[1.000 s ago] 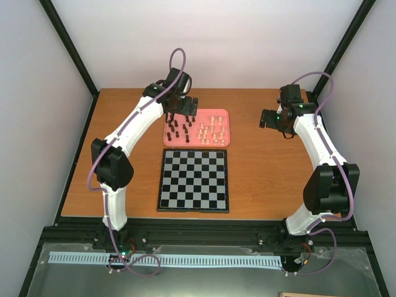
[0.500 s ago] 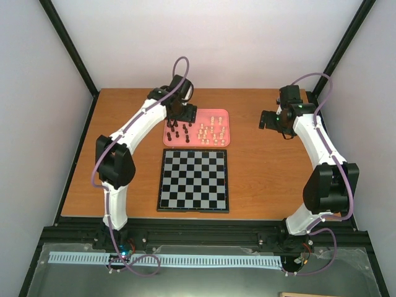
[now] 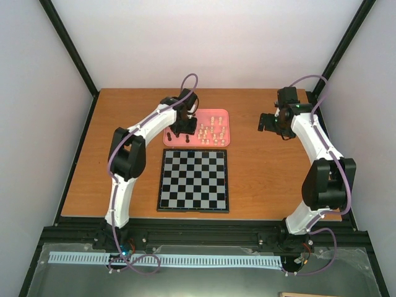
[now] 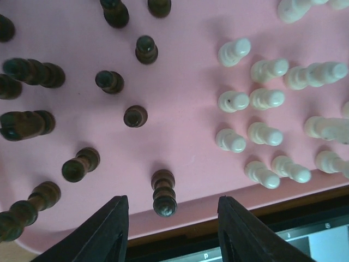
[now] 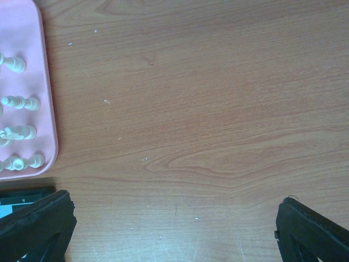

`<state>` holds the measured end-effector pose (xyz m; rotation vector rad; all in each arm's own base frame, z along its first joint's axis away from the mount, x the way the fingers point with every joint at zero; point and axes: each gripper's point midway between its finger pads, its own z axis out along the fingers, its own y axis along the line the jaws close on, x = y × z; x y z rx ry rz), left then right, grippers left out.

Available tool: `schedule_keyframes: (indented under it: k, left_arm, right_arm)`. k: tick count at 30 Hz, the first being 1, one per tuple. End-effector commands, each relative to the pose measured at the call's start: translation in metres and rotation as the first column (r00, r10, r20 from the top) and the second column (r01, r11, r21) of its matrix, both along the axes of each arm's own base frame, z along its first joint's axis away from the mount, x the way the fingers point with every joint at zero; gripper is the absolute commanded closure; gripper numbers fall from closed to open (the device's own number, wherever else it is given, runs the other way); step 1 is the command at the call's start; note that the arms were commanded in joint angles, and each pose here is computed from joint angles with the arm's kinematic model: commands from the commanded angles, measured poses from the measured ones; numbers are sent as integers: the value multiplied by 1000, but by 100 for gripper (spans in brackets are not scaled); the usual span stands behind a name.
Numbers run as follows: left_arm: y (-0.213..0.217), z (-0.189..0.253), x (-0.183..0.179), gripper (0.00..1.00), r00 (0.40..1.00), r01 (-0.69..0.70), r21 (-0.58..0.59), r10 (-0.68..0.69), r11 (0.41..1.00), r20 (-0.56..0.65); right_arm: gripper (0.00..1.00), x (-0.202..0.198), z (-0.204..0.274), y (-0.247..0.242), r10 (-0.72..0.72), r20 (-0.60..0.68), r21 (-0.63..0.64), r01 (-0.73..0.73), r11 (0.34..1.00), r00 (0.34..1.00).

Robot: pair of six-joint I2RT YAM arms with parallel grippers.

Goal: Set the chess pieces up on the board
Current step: Pick up the chess piece from the storage box.

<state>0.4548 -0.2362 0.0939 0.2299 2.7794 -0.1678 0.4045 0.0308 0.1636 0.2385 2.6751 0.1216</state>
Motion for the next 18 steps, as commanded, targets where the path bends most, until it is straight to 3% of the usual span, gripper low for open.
schedule_keyframes:
  k: [1, 18]
  left_arm:
    - [-5, -6, 6, 52, 1000, -9, -18, 8, 1000, -7]
    - [-1, -27, 11, 58, 999, -28, 30, 29, 999, -28]
  right_arm:
    - [0, -4, -14, 3, 18, -46, -4, -18, 1000, 999]
    - [0, -4, -26, 4, 19, -79, 0, -19, 1000, 997]
